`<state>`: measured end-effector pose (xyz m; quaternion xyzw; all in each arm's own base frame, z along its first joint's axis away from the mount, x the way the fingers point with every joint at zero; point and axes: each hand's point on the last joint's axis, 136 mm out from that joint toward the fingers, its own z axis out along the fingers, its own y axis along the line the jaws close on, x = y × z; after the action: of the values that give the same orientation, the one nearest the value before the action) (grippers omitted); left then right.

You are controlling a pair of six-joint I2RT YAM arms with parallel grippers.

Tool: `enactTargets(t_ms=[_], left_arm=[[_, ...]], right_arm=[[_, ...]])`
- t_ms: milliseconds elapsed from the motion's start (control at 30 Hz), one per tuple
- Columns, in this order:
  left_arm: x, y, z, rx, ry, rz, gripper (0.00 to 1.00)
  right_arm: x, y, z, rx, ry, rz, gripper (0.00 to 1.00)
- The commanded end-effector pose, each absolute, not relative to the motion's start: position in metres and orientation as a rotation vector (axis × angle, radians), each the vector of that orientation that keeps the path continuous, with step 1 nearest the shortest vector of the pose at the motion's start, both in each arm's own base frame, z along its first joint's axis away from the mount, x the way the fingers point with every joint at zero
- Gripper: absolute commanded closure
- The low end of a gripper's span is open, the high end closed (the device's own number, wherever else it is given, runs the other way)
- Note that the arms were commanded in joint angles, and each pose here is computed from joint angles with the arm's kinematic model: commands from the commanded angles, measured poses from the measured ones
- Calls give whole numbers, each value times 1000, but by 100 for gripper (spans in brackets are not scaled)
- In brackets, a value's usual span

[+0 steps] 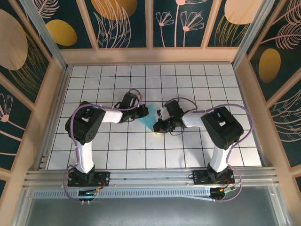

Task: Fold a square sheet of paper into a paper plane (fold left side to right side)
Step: Fourth fold the wing at the center of the table.

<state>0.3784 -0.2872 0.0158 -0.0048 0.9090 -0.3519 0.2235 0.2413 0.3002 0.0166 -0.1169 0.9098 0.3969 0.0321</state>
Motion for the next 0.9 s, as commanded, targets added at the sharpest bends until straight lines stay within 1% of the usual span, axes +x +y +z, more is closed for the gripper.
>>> enactTargets(t_ms=[0, 233, 333, 500, 567, 867], left_arm=[[369, -261, -26, -97, 2639, -800, 100], [369, -261, -21, -79, 2632, -794, 100], [369, -262, -19, -75, 2629, -802, 100], [369, -262, -17, -71, 2626, -806, 100], [369, -264, -17, -72, 2624, -815, 100], [368, -266, -17, -68, 2623, -836, 100]], right_arm=[[200, 280, -5, -304, 2991, 1167, 100], [194, 275, 3, -311, 2980, 1161, 100], [203, 278, 23, -344, 2929, 1161, 100], [231, 292, 73, -412, 2769, 1244, 100], [242, 301, 81, -431, 2721, 1269, 100], [301, 333, 61, -355, 2642, 1265, 100]])
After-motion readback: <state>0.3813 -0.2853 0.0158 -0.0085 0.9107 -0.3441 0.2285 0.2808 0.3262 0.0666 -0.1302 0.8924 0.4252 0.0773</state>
